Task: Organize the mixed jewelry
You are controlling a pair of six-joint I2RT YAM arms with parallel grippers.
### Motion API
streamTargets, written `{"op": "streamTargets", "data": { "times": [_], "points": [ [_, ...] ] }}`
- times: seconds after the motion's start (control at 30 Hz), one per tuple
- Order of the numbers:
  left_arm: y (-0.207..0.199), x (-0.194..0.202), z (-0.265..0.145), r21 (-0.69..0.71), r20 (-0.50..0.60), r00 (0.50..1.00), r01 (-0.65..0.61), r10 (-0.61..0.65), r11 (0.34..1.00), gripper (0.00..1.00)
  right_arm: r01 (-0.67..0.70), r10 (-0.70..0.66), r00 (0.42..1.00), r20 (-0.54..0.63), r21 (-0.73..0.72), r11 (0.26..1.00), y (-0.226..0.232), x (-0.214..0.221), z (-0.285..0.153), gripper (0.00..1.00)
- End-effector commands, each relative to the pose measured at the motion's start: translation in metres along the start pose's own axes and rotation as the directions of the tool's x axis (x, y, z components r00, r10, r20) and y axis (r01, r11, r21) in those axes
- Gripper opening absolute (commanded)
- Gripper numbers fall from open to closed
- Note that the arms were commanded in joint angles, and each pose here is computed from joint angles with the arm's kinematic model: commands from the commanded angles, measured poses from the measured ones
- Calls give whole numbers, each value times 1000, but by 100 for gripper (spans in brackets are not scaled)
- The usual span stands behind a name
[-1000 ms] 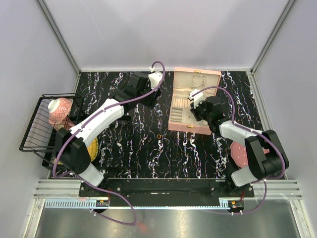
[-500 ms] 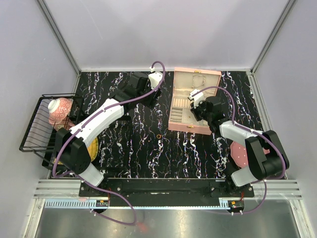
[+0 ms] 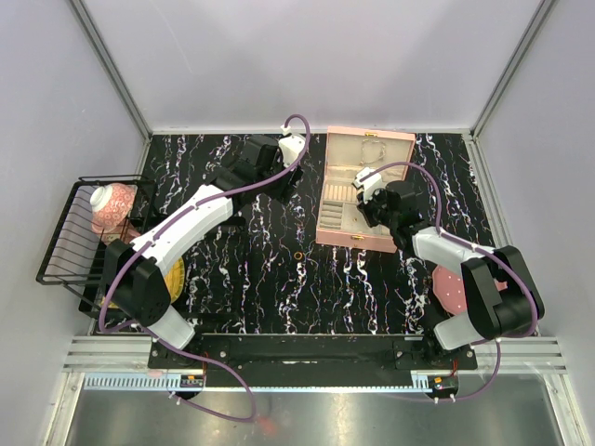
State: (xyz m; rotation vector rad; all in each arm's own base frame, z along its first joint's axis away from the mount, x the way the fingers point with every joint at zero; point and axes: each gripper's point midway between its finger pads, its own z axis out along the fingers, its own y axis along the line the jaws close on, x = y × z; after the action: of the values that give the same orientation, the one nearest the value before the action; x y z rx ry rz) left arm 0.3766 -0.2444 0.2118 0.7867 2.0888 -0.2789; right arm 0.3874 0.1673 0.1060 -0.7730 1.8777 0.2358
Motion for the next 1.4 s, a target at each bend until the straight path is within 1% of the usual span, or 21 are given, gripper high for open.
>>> {"op": "streamTargets", "data": {
  "times": [0.0, 0.5, 1.03, 1.37],
  "points": [
    [-1, -8, 2, 13, 37, 999, 16, -16, 1000, 64, 17, -17, 999, 38, 0, 1000, 2, -15, -2, 1],
    [-1, -6, 5, 17, 30, 999, 12, -12, 1000, 64, 22, -23, 999, 29, 53, 998, -11, -16, 10, 0],
    [-2, 2, 9, 23, 17, 1000, 15, -15, 1000, 64, 51, -55, 997, 54, 75, 996, -18, -30, 10, 0],
    [-1, 1, 7, 21, 19, 1000, 22, -22, 1000, 64, 57, -61, 997, 49, 77, 995, -19, -28, 12, 0]
  ]
}}
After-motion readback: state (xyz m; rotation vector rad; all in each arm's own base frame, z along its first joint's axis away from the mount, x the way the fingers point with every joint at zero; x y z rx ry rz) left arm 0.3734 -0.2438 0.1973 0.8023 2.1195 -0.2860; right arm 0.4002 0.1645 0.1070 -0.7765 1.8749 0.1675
